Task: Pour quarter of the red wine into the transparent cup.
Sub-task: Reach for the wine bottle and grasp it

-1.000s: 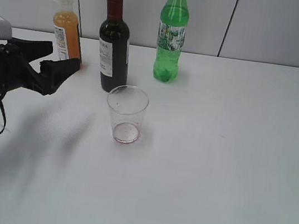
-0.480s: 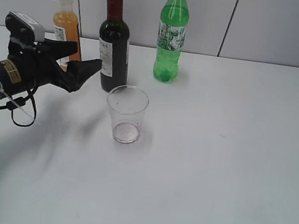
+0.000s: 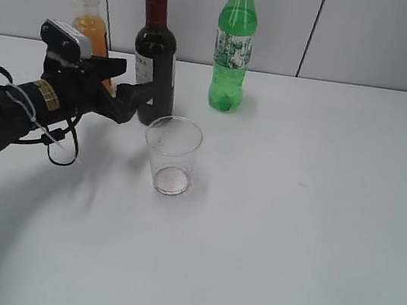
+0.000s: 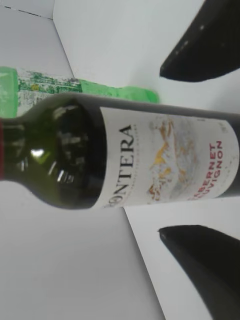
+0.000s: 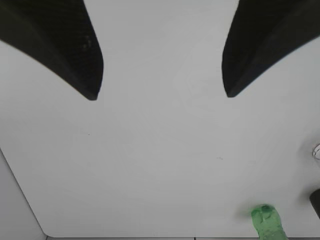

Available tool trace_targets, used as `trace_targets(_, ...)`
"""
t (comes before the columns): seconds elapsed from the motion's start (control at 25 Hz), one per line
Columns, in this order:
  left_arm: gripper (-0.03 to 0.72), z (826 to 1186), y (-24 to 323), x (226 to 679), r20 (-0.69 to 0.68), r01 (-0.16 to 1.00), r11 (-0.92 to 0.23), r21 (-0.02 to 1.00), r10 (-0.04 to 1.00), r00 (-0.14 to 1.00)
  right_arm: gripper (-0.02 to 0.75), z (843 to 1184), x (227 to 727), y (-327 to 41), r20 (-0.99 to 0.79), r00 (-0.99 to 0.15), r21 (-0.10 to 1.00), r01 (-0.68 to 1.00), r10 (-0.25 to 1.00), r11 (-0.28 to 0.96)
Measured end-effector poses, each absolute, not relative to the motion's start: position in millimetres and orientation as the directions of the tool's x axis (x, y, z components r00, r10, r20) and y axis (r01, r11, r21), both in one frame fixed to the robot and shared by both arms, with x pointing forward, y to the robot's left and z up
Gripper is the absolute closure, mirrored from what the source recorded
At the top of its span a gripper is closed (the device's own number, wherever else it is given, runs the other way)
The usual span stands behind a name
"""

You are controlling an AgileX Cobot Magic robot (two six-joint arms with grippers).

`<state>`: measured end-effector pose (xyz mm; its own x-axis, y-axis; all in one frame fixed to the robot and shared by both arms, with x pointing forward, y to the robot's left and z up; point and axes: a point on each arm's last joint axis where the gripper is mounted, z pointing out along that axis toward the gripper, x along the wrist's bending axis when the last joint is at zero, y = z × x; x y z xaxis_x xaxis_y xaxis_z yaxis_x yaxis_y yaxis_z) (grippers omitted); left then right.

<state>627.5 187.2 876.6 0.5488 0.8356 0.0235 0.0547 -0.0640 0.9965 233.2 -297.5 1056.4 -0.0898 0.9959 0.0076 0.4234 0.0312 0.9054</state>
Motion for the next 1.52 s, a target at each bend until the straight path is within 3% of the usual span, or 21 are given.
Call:
trace_targets(0.96,-0.006,856.1,148.7,672.2,-0.015,0.077,-0.032,0.996,0.841,0.541,0.145,1056.4,233.2,-297.5,0.008,-0.09,0.905,0.423,0.996,0.031)
trace_targets(1.52,-0.006,853.7,144.4,679.9,-0.027,0.09,-0.023,0.996,0.853,0.521,0.145,1056.4,233.2,-297.5,0.008,-0.09,0.905,0.423,0.996,0.031)
